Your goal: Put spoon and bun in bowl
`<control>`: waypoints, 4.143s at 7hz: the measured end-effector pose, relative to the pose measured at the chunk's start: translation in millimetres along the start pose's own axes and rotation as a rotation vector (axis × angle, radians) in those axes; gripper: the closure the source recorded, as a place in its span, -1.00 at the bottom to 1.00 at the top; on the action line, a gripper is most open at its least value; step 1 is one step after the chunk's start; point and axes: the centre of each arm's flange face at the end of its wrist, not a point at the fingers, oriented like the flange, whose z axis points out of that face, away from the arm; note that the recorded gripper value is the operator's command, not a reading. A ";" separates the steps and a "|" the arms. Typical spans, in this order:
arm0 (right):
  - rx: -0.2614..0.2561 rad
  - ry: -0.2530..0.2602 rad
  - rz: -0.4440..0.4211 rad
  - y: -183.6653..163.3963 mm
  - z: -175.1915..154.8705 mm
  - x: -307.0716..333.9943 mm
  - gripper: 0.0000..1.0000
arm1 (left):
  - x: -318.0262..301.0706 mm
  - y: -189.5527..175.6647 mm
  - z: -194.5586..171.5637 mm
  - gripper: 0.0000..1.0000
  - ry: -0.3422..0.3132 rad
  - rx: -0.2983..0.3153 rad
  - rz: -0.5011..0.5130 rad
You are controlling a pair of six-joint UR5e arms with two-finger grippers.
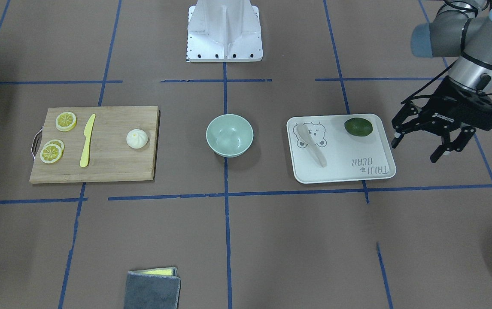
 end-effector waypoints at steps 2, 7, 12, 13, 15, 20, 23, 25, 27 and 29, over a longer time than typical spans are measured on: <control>-0.001 0.000 0.002 0.6 0.7 0.7 -1.00 | 57.1 41.4 53.7 -0.67 -0.100 -0.036 -0.217; -0.003 -0.001 0.004 0.9 1.5 1.3 -1.00 | 161.4 98.1 144.5 -0.30 -0.247 -0.091 -0.420; -0.005 0.000 0.006 1.2 2.9 2.8 -1.00 | 177.4 111.3 155.5 1.00 -0.259 -0.124 -0.408; -0.005 -0.001 0.009 0.9 2.9 2.6 -1.00 | 178.4 110.8 154.3 1.00 -0.256 -0.123 -0.408; -0.005 -0.002 0.019 0.9 2.8 2.4 -1.00 | 181.4 108.2 150.5 1.00 -0.247 -0.119 -0.408; -0.004 -0.002 0.021 0.1 2.6 2.2 -1.00 | 275.7 31.3 122.8 1.00 -0.261 -0.088 -0.591; -0.005 -0.002 0.022 0.4 3.0 2.6 -1.00 | 366.5 -1.3 143.4 0.41 -0.279 -0.098 -0.733; -0.007 -0.002 0.023 1.0 3.8 3.3 -1.00 | 385.9 6.0 146.8 -0.99 -0.274 -0.105 -0.719; -0.002 -0.002 0.019 -0.2 1.9 1.6 -1.00 | 384.2 9.9 146.1 -1.00 -0.274 -0.093 -0.653; 0.013 -0.008 0.005 -4.3 -4.2 -4.8 -1.00 | 361.4 22.1 115.1 -1.00 -0.224 -0.102 -0.462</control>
